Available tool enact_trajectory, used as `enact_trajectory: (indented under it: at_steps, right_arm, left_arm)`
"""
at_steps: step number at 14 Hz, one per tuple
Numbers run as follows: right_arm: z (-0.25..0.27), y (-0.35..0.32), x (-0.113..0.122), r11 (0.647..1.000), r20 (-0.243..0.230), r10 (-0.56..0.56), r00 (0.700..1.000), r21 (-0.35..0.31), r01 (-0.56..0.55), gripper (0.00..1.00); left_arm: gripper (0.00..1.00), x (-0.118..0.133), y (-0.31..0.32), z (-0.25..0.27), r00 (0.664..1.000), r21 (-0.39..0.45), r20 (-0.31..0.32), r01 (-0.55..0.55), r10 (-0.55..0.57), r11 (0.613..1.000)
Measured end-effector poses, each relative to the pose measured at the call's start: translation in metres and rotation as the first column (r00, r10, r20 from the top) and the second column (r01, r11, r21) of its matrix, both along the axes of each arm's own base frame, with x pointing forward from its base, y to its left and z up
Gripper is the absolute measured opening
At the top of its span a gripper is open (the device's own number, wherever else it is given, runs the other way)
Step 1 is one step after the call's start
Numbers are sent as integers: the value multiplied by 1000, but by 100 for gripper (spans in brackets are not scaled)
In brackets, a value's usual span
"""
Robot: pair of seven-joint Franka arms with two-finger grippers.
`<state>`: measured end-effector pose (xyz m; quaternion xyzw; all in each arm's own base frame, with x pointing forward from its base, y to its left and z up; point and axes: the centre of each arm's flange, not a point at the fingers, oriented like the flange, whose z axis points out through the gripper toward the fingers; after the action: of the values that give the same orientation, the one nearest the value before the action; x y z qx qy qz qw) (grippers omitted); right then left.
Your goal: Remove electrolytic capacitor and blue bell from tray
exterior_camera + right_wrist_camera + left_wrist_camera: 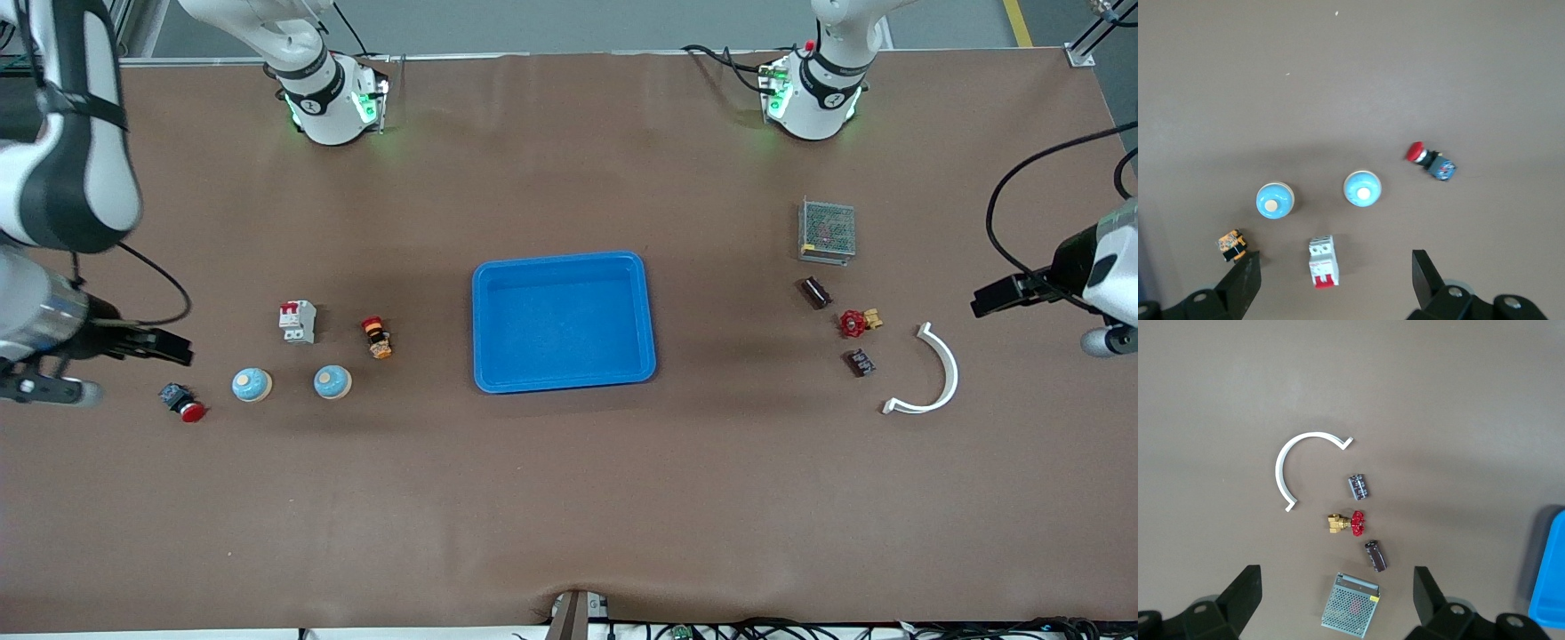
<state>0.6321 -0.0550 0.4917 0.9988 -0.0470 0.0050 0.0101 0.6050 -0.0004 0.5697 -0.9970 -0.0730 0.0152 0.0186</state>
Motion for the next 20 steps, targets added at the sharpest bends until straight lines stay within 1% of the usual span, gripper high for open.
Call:
enact_trajectory:
  at_steps: [3, 5, 7, 9, 11, 15, 18, 20]
  right_arm:
    - [38, -4, -18, 1000, 0, 2, 1000, 11, -2, 100]
    - [65, -2, -29, 1000, 13, 5, 1000, 17, -5, 100]
    - [86, 4, -40, 1000, 22, 16, 1000, 23, -16, 100]
    - [114, 18, -45, 999, 35, 31, 999, 27, -31, 100]
    - [137, 33, -51, 999, 22, 15, 1000, 33, -15, 100]
    - [144, 49, -54, 999, 11, 18, 1000, 36, -18, 100]
    - [144, 50, -54, 999, 13, 19, 1000, 36, -19, 100]
    - [145, 50, -54, 999, 14, 19, 1000, 36, -20, 100]
  left_arm:
    - [100, -18, -12, 27, 999, 25, 23, 44, -45, 999]
    - [100, -30, -10, 37, 997, 32, 30, 72, -73, 997]
    - [100, -40, -2, 41, 996, 2, 33, 81, -82, 997]
    - [100, -49, 4, 45, 997, -25, 35, 72, -71, 997]
    - [100, -56, 3, 48, 997, -29, 25, 73, -72, 997]
    - [100, -68, -14, 60, 995, -29, 17, 104, -103, 994]
    - [100, -77, -36, 67, 990, -26, 10, 140, -139, 990]
    - [100, -80, -38, 70, 990, -24, 13, 142, -142, 990]
